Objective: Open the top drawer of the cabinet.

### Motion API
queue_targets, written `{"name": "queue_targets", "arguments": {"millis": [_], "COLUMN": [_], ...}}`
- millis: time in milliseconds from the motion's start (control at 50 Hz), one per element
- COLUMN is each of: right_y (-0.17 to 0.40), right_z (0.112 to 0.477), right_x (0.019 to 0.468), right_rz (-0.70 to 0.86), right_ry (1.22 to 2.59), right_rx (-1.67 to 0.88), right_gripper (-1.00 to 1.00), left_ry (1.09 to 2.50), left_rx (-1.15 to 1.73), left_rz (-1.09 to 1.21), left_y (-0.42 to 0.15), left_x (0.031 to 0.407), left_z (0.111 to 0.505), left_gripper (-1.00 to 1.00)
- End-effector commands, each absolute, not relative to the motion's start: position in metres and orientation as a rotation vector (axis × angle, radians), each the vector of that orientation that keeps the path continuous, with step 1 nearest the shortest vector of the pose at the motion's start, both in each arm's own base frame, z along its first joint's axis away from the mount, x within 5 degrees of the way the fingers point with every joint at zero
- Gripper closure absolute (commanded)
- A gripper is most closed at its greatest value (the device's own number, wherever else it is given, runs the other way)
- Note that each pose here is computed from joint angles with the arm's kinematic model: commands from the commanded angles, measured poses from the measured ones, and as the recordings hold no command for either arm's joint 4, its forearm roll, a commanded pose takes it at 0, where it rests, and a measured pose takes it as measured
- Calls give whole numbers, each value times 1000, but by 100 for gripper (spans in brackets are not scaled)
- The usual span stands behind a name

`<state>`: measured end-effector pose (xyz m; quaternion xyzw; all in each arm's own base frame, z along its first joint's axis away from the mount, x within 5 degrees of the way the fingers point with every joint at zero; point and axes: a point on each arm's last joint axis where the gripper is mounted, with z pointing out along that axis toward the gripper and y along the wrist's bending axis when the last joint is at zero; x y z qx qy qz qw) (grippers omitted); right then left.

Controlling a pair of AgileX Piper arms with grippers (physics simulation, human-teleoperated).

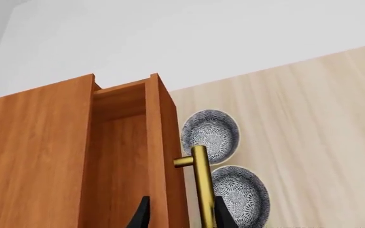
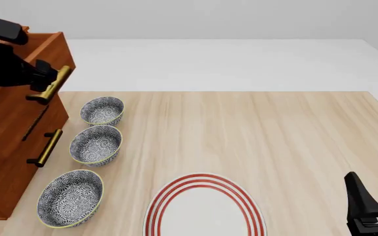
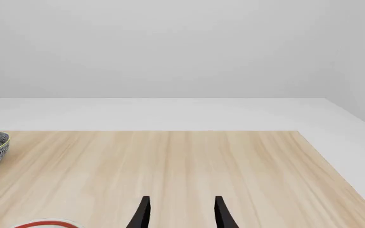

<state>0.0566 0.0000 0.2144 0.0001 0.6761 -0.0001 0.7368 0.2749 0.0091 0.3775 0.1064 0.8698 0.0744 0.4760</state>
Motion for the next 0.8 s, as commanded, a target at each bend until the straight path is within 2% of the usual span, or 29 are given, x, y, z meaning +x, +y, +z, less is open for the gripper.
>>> {"name": "queue_targets", "arguments": {"millis": [20,800], "right_y": [0,0], "right_z": [214,214], "right_x": [57,57], "right_rz": [0,0], "right_ry": [1485,1485], "right_rx": [0,0], "right_gripper": [-100,-100], "left_ry": [2128,2145], "left_rx": [282,319], "left_rz": [172,104], "left_y": [4,-15], "left_x": [274,273], "left_z": [380,370], "left_gripper": [-100,-100]}}
